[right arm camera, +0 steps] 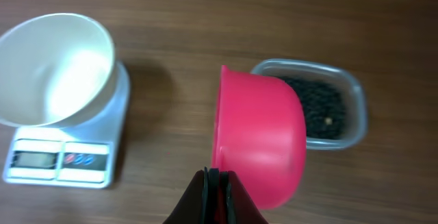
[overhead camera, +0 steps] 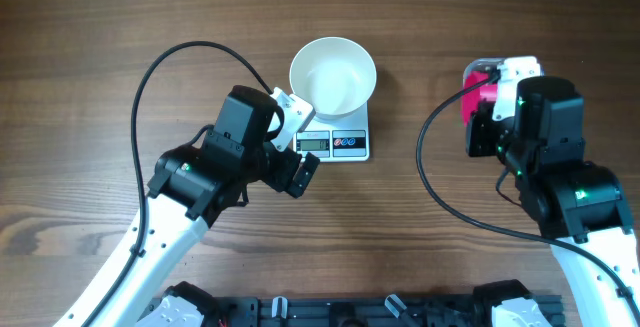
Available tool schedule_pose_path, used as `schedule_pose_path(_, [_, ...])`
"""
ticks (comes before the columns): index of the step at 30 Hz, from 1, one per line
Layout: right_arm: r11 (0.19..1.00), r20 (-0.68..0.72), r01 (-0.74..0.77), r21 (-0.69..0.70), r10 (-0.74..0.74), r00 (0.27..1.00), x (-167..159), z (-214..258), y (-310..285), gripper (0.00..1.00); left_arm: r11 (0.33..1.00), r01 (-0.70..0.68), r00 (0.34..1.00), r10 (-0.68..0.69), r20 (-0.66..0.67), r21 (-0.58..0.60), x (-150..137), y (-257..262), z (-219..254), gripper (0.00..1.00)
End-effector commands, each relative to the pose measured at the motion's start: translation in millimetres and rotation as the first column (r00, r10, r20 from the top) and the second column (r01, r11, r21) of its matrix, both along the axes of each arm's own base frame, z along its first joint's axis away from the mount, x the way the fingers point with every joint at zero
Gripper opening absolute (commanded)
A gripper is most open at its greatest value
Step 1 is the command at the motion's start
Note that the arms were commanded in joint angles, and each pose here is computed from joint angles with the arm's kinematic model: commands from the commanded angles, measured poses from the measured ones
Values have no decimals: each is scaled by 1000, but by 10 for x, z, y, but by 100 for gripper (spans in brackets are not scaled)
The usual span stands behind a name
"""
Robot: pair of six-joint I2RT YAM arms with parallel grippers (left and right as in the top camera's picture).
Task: Scoop item into bowl and weigh 150g on scale
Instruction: 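Lower the pink scoop into the black bean tub with the right gripper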
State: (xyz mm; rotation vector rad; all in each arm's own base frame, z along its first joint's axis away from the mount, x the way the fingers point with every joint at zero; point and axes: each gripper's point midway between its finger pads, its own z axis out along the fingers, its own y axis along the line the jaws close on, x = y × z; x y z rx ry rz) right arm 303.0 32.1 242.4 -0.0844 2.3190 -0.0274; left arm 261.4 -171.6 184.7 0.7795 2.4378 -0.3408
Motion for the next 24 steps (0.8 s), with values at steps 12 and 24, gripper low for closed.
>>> schedule_pose_path(12, [938,-264,130,-322,-220,939,1017,-377,-878,4,1000,18,1000,-18,16,-19,-6,-14,77,100])
schedule_pose_path(24, [913,-349,125,-389,-272,897,1202,-936,-985,4,1000,18,1000,-18,16,-19,-6,-14,77,100])
